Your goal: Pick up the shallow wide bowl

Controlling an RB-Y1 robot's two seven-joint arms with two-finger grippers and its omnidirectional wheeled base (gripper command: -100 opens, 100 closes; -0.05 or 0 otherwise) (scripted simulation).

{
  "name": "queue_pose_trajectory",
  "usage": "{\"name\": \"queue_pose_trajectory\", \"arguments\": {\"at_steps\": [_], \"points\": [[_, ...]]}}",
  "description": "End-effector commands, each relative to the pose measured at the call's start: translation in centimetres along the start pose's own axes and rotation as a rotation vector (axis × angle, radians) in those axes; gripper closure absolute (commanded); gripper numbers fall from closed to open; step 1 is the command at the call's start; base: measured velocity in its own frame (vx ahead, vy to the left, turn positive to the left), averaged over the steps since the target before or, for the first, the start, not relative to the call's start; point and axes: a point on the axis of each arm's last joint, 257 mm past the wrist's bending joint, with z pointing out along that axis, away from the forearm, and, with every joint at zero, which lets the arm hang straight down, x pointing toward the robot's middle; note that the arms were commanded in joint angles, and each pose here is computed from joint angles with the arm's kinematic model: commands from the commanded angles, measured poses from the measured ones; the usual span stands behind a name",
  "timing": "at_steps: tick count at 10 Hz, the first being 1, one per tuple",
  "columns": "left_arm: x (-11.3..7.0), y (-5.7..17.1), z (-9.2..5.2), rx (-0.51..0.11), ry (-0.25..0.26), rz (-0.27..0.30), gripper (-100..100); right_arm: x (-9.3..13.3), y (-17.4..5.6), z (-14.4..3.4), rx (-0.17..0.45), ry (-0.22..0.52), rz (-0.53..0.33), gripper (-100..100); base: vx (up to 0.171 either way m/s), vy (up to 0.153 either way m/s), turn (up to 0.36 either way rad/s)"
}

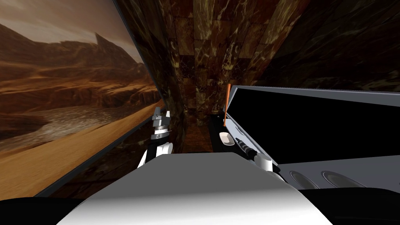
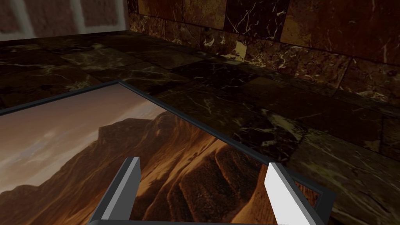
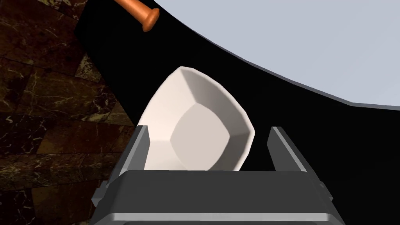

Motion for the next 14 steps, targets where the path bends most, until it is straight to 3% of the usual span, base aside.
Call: {"name": "queue_pose_trajectory", "arguments": {"at_steps": [1,2,3,6,7,8,9,11,14], "points": [[0.0,0.0,0.0,0.000,0.000,0.000,0,-0.8,0.0,0.1,0.011,-0.018,0.060,-100,0.019,-0.023,-0.012],[0.0,0.0,0.0,0.000,0.000,0.000,0,-2.3,0.4,0.2,0.011,-0.062,0.103,-100,0.027,-0.027,-0.025],[0.0,0.0,0.0,0.000,0.000,0.000,0,-2.1,0.2,0.2,0.020,-0.055,0.130,-100,0.020,-0.023,-0.016],[0.0,0.0,0.0,0.000,0.000,0.000,0,-4.7,0.6,0.2,0.028,-0.128,0.240,-100,0.023,-0.023,-0.030],[0.0,0.0,0.0,0.000,0.000,0.000,0,-4.6,0.5,0.3,0.034,-0.123,0.255,-100,0.027,-0.016,-0.016],[0.0,0.0,0.0,0.000,0.000,0.000,0,-5.9,0.7,0.2,0.034,-0.159,0.296,-100,0.037,-0.021,-0.035],[0.0,0.0,0.0,0.000,0.000,0.000,0,-5.8,0.6,0.2,0.038,-0.156,0.306,-100,0.033,-0.023,-0.020],[0.0,0.0,0.0,0.000,0.000,0.000,0,-8.5,0.9,0.0,0.036,-0.220,0.378,-100,0.051,-0.035,-0.051],[0.0,0.0,0.0,0.000,0.000,0.000,0,-9.7,0.9,-0.1,0.039,-0.244,0.424,-100,0.044,-0.026,-0.019]]}}
